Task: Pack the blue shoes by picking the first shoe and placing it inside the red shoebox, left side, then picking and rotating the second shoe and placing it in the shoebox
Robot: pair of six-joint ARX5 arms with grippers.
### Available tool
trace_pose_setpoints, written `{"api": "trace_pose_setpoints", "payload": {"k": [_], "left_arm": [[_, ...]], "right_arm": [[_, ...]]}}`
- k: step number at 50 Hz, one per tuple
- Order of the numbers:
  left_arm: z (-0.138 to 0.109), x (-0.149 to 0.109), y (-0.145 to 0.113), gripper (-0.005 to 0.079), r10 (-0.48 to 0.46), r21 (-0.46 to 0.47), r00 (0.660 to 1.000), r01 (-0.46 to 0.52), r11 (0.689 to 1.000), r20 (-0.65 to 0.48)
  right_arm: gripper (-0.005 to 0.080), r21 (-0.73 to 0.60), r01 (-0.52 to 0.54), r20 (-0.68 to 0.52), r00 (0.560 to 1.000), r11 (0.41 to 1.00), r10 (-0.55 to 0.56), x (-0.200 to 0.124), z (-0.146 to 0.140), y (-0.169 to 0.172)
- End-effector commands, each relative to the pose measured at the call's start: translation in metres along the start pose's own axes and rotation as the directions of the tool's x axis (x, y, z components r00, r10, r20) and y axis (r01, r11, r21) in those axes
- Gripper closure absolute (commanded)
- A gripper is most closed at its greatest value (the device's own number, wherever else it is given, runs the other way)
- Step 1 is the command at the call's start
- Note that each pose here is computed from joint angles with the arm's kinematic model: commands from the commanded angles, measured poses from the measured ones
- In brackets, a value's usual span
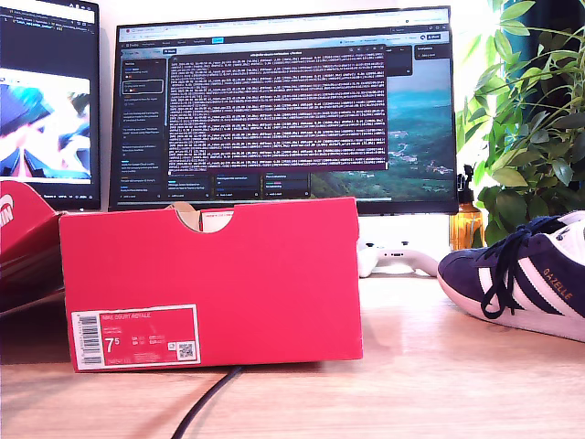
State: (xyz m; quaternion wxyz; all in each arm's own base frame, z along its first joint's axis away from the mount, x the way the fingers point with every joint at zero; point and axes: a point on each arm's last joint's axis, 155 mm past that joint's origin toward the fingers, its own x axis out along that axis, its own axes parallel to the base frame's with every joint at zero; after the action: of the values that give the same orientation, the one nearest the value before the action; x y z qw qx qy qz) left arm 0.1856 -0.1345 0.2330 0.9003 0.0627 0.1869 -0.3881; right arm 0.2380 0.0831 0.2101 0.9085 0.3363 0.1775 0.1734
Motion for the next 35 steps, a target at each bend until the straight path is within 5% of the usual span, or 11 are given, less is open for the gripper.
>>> {"api": "trace_pose_setpoints", "payload": {"k": [1, 13, 24, 35], "left_arm": [[-0.013, 0.008, -0.001, 0.0761, -0.019, 0.061, 0.997, 0.024, 0.998, -0.073], [-0.070, 0.038, -0.006, 0.0761, -0.034, 0.171, 0.927, 0.104, 0.980, -0.373], [-0.110, 0.058, 0.000, 0.0761, 0.102, 0.337, 0.815, 0.120, 0.934, -0.571], [-0.140, 0.075, 0.015, 0.0761, 0.243, 0.447, 0.696, 0.124, 0.886, -0.676]], "right_arm": [[0.0754, -0.028, 0.024, -0.048, 0.999, 0.999, -0.025, 0.004, 0.004, 0.004], [0.0752, -0.140, 0.094, -0.190, 0.975, 0.986, -0.120, 0.021, 0.029, 0.015], [0.0704, -0.223, 0.130, -0.322, 0.926, 0.966, -0.199, 0.042, 0.037, 0.010], [0.0598, -0.313, 0.169, -0.543, 0.775, 0.935, -0.322, 0.043, 0.011, -0.017]]}}
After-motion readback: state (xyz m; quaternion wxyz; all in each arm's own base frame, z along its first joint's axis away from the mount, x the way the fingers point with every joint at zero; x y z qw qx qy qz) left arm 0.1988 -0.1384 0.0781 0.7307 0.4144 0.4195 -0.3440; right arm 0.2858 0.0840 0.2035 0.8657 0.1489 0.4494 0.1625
